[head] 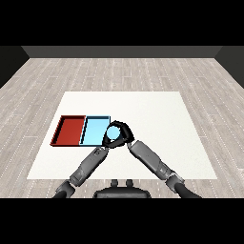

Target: Pick the blue can and put it in the blue box

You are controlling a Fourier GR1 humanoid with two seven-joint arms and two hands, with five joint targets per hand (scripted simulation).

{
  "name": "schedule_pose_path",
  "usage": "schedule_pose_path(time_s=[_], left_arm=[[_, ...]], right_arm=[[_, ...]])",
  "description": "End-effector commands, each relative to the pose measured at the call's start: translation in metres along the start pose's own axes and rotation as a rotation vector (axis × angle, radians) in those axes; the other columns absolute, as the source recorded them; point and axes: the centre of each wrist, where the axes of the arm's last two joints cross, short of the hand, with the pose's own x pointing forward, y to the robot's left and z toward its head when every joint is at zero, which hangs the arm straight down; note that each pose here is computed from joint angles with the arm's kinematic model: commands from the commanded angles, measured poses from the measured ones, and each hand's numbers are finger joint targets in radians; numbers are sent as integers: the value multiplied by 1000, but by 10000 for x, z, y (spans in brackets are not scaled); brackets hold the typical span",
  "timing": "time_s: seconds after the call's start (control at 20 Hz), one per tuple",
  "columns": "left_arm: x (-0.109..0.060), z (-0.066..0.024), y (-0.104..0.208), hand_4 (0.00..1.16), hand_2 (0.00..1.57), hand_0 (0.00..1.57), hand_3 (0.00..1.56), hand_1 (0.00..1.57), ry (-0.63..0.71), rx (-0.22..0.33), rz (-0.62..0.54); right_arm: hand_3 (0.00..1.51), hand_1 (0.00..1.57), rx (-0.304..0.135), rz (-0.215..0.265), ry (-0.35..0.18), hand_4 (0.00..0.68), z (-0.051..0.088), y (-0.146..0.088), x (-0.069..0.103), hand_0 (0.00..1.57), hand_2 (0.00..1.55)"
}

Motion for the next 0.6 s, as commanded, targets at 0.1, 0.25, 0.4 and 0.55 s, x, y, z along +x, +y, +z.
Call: schedule_pose_path(time_s=[0.1,0.25,0.4,0.55], left_arm=[[90,-114,-184,663,727,626,512,626,-29,-12,26],[26,-67,-78,627,1185,1177,1027,1177,49,-18,160],[-7,-9,-197,659,1347,1431,1046,1431,139,11,120],[-32,3,-93,765,1544,1571,1473,1571,92,-2,114]], right_arm=[[1392,1435,-11,-61,-3,593,120,312,120,1435,1452],[1393,1437,-15,-49,-4,580,73,71,3,1437,1454],[1381,1323,-35,-124,24,515,130,82,-86,1323,1419],[798,1091,-29,-160,51,0,-23,-68,77,1091,1121]])
